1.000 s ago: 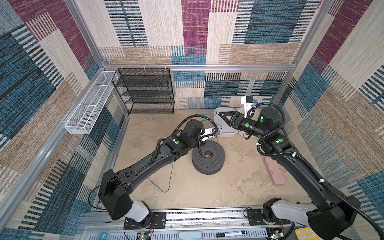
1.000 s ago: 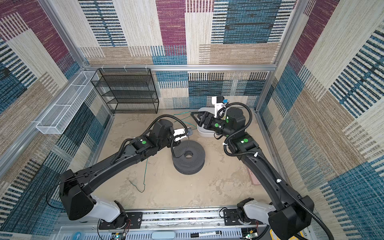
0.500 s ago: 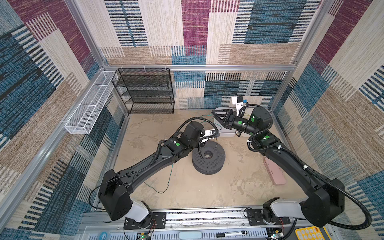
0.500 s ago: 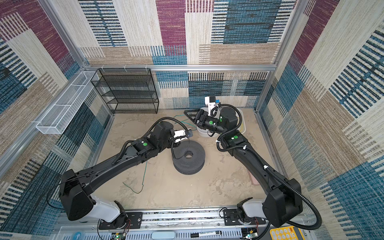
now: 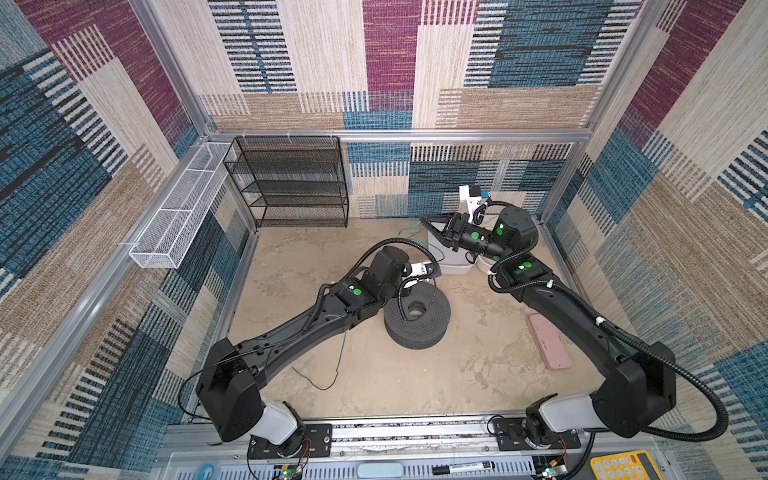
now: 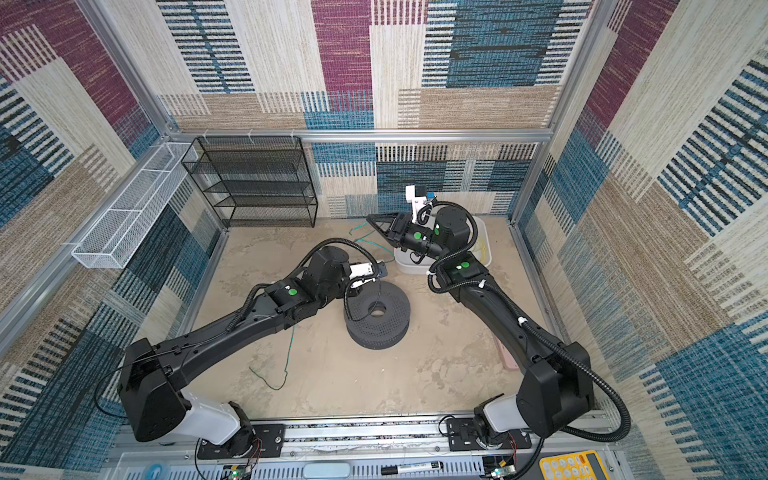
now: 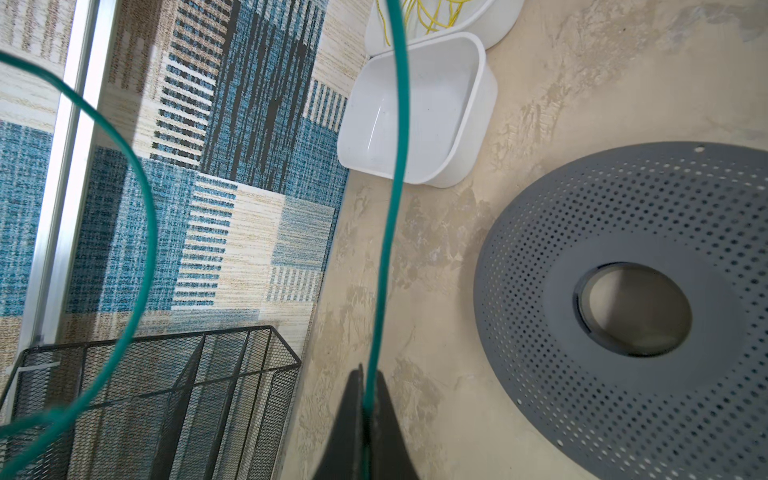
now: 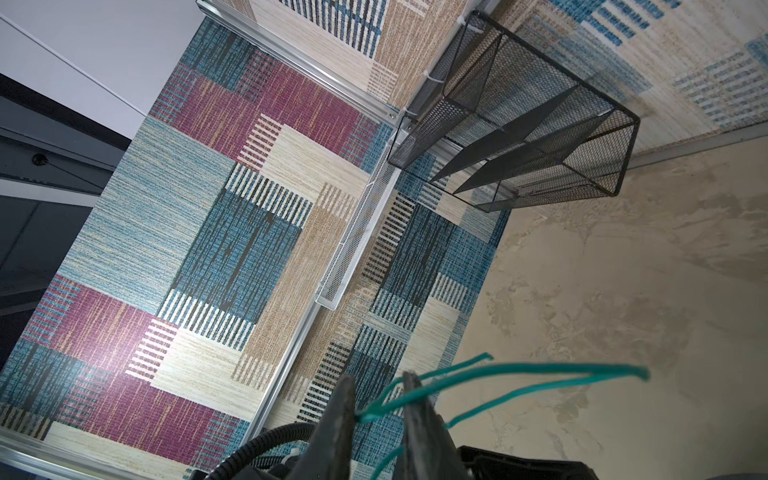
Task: Wrap the cables
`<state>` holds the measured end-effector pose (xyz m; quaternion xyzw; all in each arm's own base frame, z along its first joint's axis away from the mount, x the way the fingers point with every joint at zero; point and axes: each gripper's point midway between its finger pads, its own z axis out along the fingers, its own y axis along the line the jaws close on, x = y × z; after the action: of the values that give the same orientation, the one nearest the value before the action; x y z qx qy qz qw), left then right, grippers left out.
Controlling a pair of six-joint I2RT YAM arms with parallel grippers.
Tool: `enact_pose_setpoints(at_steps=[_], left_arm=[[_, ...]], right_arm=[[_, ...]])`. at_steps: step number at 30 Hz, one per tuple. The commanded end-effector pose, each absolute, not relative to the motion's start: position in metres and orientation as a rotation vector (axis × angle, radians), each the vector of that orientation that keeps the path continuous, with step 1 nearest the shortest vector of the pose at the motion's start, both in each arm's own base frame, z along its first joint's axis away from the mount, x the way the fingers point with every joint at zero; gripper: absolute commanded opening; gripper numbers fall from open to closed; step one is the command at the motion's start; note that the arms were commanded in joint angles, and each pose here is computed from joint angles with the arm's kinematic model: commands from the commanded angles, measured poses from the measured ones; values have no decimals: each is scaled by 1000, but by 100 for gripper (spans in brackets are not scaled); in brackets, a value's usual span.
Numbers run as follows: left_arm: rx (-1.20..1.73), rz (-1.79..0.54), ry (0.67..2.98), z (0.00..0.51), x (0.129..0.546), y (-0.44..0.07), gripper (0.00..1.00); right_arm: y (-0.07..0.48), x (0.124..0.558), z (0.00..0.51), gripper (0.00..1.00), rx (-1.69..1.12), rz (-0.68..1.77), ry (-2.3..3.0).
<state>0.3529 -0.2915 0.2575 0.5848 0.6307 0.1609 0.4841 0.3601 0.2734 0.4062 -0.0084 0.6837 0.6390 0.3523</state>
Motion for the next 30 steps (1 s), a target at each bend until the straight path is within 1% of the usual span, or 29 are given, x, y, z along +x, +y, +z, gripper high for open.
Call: enact_pose_setpoints(at_steps=[1,6,11,19,30], left_arm=[[1396,434,1486,270,356,-290,0],[1377,455,1478,270,357,-286,0],[1362,462,1496,264,355,-281,0],[1348,490,1543,247,348,-264,0],[1267,537,1651,228,338,-219,0]], right_arm=[[274,358,422,12,-74,1659,1714],[269,358,431,0,-84,1641,1693],[242,367,449,0,-50,1582,1635],[168,386,480,0,44,1444,1529],[68,386,489,0,258,1319,1414]])
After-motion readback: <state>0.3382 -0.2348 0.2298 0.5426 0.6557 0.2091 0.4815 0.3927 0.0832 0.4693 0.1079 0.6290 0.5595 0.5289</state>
